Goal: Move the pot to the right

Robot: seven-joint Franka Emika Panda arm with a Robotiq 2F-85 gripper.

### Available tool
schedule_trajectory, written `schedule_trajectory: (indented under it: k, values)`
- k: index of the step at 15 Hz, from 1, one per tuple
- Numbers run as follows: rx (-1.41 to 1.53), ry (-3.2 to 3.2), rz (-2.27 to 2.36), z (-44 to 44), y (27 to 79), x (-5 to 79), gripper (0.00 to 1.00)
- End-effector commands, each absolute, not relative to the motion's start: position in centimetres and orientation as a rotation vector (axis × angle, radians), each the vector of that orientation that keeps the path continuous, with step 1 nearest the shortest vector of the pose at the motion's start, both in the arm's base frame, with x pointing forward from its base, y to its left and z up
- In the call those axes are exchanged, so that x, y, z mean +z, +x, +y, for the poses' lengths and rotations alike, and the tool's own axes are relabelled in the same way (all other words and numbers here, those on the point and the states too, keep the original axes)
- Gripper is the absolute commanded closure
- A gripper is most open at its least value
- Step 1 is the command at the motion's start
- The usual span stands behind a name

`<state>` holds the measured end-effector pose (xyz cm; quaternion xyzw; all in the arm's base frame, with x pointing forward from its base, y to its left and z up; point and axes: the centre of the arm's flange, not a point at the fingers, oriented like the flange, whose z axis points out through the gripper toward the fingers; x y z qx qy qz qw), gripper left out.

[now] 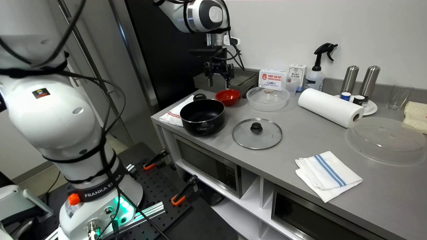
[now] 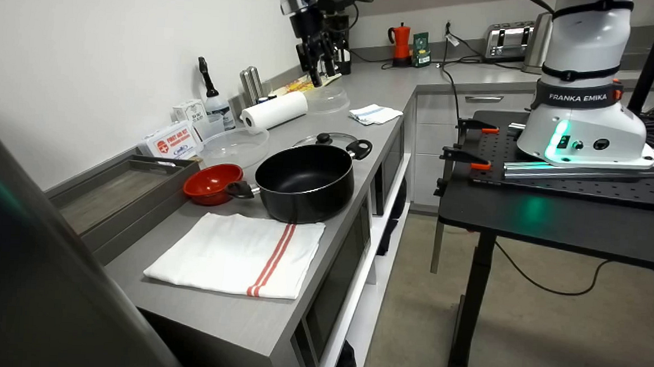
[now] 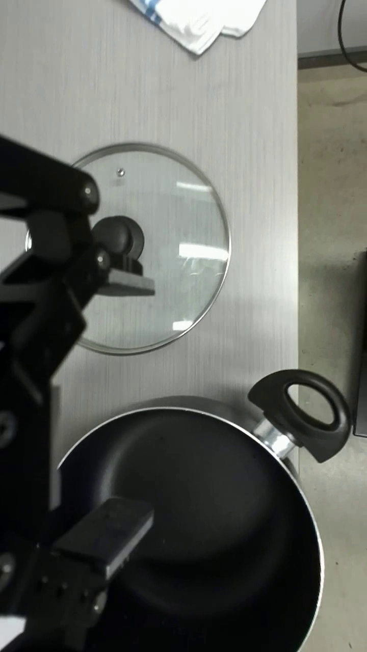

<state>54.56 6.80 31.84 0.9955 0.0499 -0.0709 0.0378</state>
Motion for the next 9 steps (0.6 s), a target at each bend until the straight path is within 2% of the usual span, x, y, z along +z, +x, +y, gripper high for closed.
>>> schedule_trajectory:
  k: [1,9]
  values:
    - [-0.214,3.063,0.137,5.6,53.7,32.5,0.00]
    - [-0.213,3.071,0.130,4.5,52.1,32.9,0.00]
